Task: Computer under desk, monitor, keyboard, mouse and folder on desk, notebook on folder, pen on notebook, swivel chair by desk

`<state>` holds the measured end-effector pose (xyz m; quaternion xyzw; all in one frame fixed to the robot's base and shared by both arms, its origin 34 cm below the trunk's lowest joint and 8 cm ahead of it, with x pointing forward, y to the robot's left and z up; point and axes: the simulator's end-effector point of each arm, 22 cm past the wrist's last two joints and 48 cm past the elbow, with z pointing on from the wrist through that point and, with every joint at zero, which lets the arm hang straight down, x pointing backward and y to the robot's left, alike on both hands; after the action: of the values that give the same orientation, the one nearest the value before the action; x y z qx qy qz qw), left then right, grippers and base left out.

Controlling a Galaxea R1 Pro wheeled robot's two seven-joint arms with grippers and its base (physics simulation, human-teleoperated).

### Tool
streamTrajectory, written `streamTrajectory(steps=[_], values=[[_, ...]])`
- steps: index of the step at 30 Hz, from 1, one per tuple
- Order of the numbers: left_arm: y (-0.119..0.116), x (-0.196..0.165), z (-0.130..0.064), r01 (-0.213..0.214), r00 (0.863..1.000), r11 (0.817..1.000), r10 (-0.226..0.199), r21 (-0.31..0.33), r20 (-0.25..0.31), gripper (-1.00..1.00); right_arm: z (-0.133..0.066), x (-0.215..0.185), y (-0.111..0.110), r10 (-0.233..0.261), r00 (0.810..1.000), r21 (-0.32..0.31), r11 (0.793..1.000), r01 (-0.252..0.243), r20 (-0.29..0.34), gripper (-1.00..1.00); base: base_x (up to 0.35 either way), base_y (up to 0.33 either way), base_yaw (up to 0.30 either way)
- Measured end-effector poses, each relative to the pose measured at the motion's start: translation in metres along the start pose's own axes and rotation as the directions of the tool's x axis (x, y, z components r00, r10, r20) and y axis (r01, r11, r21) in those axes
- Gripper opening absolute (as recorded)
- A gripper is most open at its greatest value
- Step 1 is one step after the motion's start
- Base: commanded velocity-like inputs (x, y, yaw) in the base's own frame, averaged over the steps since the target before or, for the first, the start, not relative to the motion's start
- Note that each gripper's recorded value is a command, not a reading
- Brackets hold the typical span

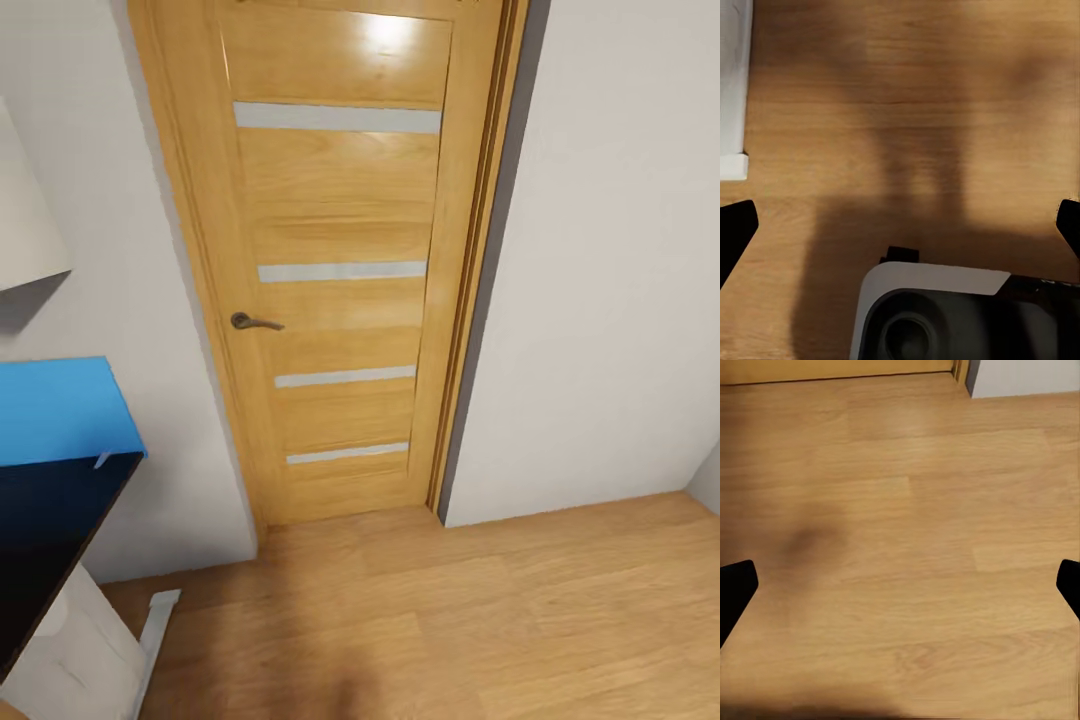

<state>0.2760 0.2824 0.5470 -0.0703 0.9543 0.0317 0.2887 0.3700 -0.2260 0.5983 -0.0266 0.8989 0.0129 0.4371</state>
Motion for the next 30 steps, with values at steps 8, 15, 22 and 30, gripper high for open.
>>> streamTrajectory(steps=[8,15,22,30], values=[[0.0001,-0.0005,0.0001,0.001,1.000,1.000,-0.001,-0.001,0.002,1.00,-0.0002,0.0003,0.0005,-0.002,1.000,-0.002,1.000,0.002,-0.001,1.00,-0.150,-0.145,0.285],[0.0010,-0.0007,-0.0001,0.001,1.000,1.000,-0.001,-0.002,0.003,1.00,-0.0003,0.0002,0.0014,-0.002,1.000,-0.004,1.000,0.002,0.000,1.00,-0.027,-0.025,0.285],[0.0013,-0.0010,-0.0001,0.001,1.000,1.000,-0.001,-0.002,0.004,1.00,-0.0002,-0.0001,0.0018,-0.003,1.000,-0.004,1.000,0.003,0.000,1.00,-0.004,-0.003,0.285],[0.0029,-0.0021,0.0001,0.009,1.000,1.000,-0.009,-0.009,0.009,1.00,-0.0001,-0.0066,0.0020,0.000,1.000,-0.003,1.000,0.000,0.030,1.00,-0.144,-0.083,0.285]])
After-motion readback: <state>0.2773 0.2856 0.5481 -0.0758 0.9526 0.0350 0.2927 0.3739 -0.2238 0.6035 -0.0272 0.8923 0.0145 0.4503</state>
